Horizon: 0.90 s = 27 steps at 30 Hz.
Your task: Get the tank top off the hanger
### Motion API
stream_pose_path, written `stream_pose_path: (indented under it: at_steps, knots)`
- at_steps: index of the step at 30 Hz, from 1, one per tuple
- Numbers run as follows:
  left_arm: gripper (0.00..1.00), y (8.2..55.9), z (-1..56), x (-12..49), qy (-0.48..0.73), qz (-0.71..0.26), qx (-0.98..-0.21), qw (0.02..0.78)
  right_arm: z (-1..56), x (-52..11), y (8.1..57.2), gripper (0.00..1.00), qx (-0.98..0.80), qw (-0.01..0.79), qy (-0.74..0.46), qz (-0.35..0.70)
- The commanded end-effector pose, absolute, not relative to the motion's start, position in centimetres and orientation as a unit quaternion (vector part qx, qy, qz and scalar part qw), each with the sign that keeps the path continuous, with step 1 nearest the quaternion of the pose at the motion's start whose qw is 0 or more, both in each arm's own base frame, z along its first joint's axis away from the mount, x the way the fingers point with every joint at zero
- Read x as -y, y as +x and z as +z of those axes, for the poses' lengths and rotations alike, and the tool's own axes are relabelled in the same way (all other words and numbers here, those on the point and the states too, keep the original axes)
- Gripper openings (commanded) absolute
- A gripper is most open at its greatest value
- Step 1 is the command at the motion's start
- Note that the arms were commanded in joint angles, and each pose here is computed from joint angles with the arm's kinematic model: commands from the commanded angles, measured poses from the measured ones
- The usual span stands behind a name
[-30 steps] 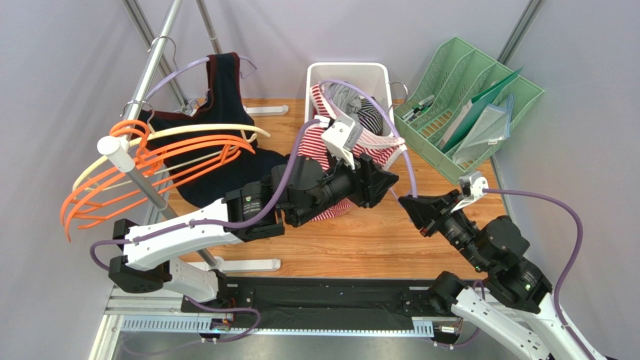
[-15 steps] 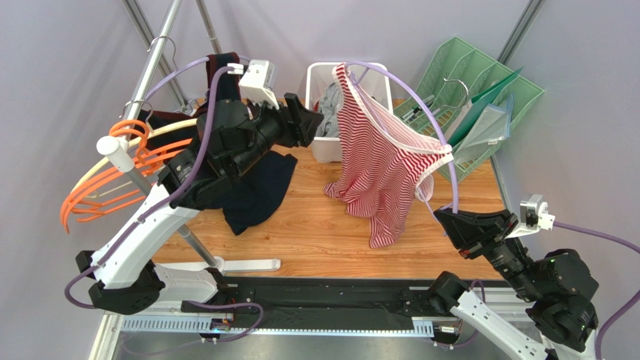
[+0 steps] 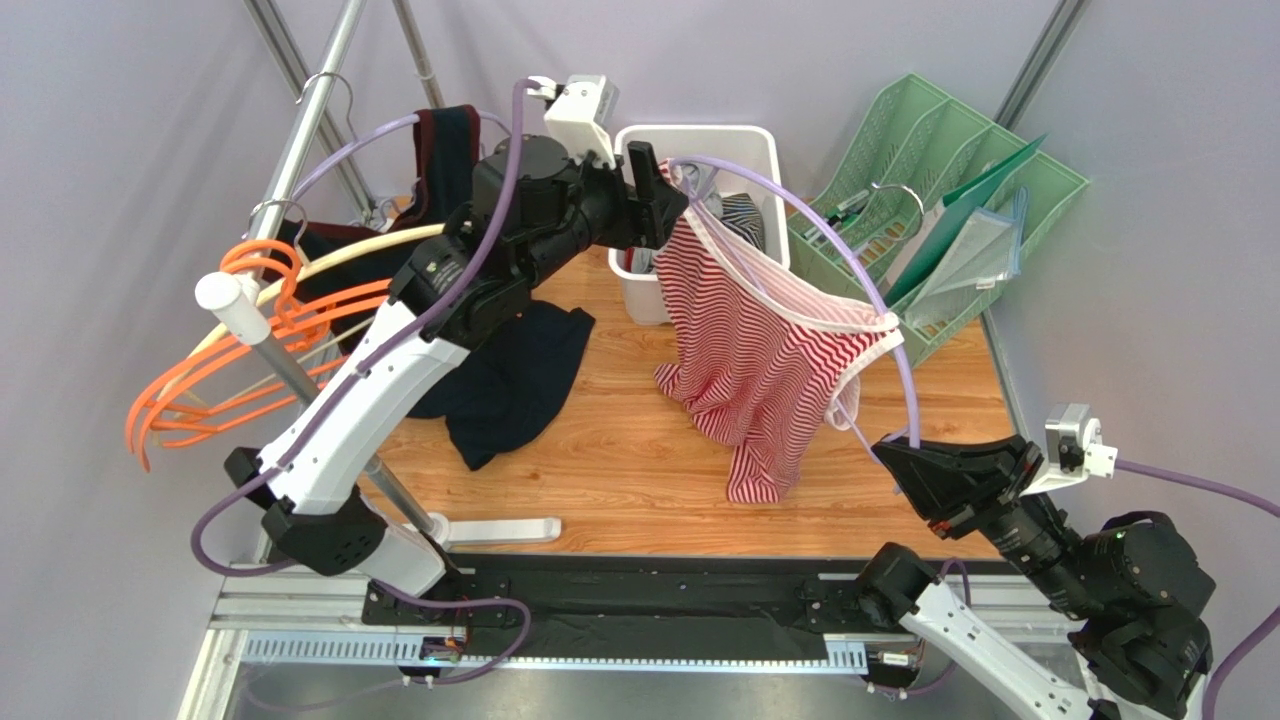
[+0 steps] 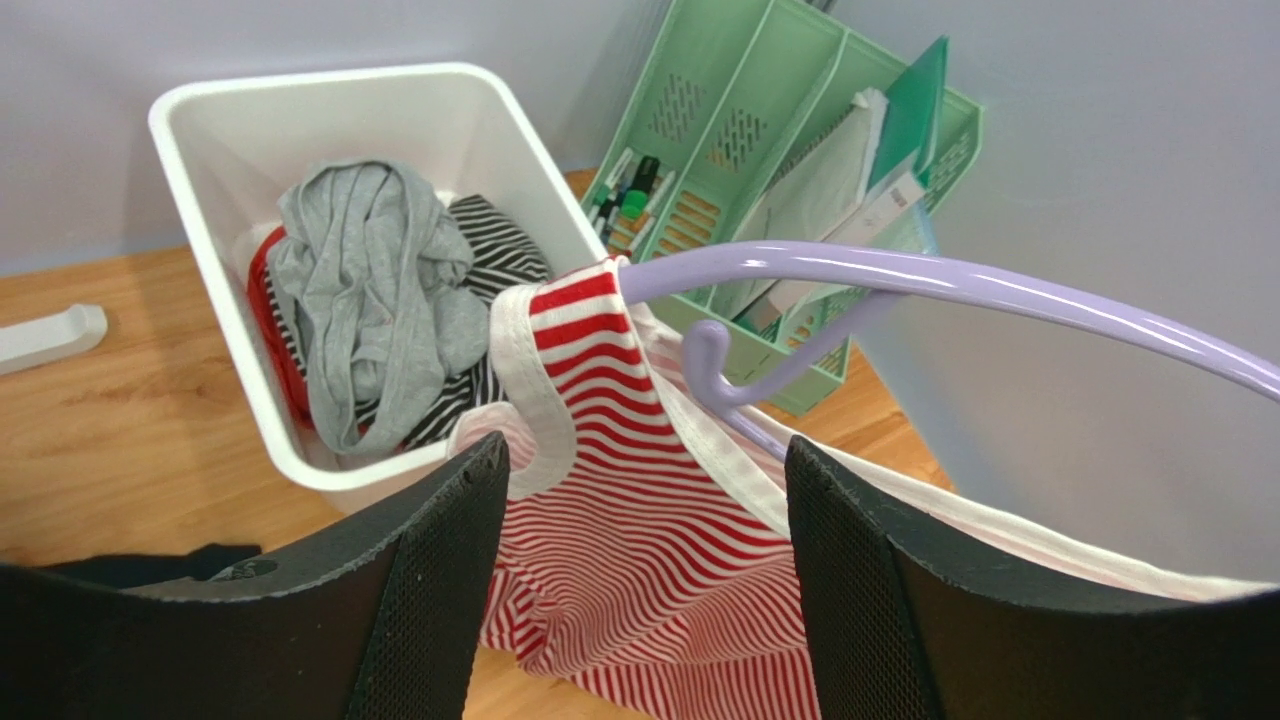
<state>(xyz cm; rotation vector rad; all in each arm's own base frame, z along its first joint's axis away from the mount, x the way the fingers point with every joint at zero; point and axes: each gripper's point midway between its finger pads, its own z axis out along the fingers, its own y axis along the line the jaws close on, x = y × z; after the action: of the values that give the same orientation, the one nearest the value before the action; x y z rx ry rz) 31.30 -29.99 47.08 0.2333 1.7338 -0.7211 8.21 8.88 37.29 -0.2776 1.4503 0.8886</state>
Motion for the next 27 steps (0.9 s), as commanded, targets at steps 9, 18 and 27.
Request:
stream_pose_path:
  at_steps: [9, 18, 27]
  knots:
    - [0.61, 33.2, 48.5, 28.6, 0.070, -0.292, -0.730, 0.614, 40.9, -7.9, 6.5, 0.00, -0.581, 0.688, -0.129, 0.416]
    - [0.52, 34.2, 48.3, 29.2, 0.071, -0.305, -0.729, 0.609, 40.8, -8.5, 6.1, 0.00, -0.578, 0.681, -0.145, 0.426]
    - [0.07, 35.0, 46.8, 27.9, 0.066, -0.277, -0.743, 0.606, 41.2, -7.7, 5.9, 0.00, -0.576, 0.689, -0.140, 0.417]
